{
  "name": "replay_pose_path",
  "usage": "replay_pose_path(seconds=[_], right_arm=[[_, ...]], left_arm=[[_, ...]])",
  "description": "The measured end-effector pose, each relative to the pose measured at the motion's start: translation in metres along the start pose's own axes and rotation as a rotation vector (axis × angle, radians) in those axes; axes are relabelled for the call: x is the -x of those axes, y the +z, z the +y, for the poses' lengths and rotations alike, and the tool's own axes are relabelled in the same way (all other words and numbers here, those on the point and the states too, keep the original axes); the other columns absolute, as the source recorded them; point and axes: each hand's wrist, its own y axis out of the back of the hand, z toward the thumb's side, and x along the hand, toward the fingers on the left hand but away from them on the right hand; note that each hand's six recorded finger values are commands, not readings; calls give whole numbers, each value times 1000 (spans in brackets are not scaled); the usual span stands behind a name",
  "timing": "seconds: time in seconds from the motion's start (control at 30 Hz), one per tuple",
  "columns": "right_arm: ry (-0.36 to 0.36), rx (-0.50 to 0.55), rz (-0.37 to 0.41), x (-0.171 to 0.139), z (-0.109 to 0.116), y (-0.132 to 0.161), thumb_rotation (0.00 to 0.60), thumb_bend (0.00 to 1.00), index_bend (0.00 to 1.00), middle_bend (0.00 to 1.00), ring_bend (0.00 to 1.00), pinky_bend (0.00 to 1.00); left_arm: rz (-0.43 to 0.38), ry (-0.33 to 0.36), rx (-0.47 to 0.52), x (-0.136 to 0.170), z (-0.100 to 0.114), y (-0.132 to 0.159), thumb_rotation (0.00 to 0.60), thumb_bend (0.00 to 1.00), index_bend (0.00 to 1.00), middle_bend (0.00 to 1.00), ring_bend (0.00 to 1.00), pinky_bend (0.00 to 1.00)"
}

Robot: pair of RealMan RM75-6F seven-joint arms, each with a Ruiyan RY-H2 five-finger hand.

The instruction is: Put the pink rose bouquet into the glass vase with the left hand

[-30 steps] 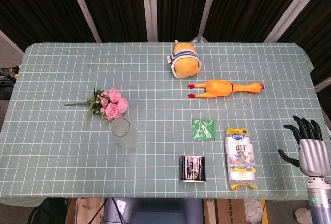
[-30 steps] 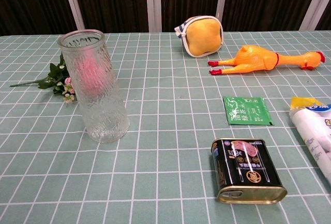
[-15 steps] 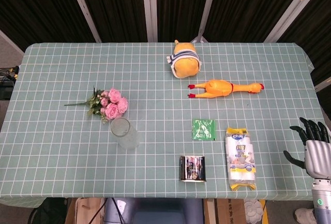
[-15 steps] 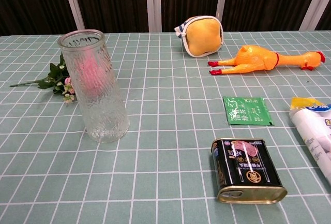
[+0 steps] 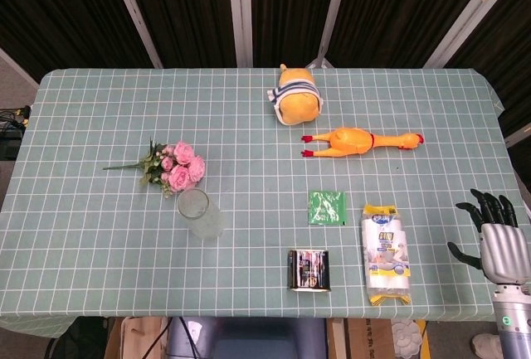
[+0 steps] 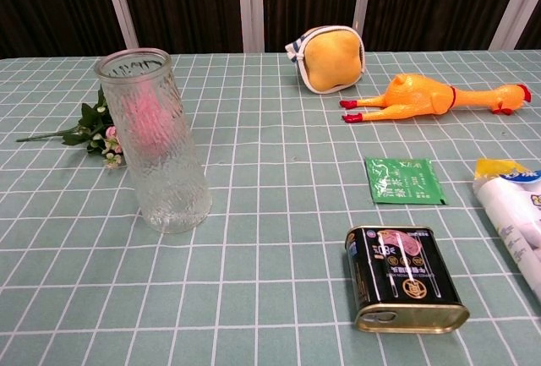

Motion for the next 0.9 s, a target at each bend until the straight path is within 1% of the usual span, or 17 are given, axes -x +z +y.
replay_pose_path(seconds=[0.1, 0.17, 0.23, 0.33, 0.43, 0.57, 0.63, 0.7, 0.83, 0.9], right_arm=[[2, 0, 1, 0, 0, 0, 600, 214, 287, 130, 96, 12], [0, 0, -1, 0, 0, 0, 600, 214, 287, 130, 96, 12], [0, 0, -3, 0, 0, 0, 600, 214, 287, 130, 96, 12], [0, -2, -4, 0, 0, 0, 600, 214, 287, 130, 96, 12], [4, -10, -5, 0, -2, 0, 600, 214, 287, 130, 96, 12], [15, -27, -11, 2, -6, 0, 600, 214, 287, 130, 96, 12], [18, -34, -15, 2, -8, 0, 600, 214, 287, 130, 96, 12], [20, -40, -19, 2, -9, 0, 600, 214, 287, 130, 96, 12], [18, -44, -27, 2, -8, -2, 600, 214, 287, 129, 96, 12], [15, -45, -31, 1, -7, -3, 600, 213, 287, 129, 96, 12]], left_arm=[[-11, -30, -12, -22, 11, 9, 600, 207, 171, 22, 7, 63], [-30, -61, -16, -37, 15, 19, 600, 189, 169, 15, 5, 62], [-50, -102, -26, -50, 16, 29, 600, 161, 161, 5, 1, 54], [-75, -166, -61, -67, 13, 42, 600, 111, 129, 0, 0, 15], [-106, -229, -102, -79, 6, 57, 600, 76, 95, 0, 0, 7], [-142, -325, -78, -97, -6, 83, 600, 65, 73, 0, 0, 7], [-163, -346, -80, -107, -9, 98, 600, 65, 72, 0, 0, 7], [-181, -352, -89, -117, -11, 112, 600, 65, 72, 0, 0, 7], [-203, -379, -81, -132, -28, 142, 600, 65, 72, 0, 0, 7], [-206, -391, -77, -138, -36, 152, 600, 65, 72, 0, 0, 7]])
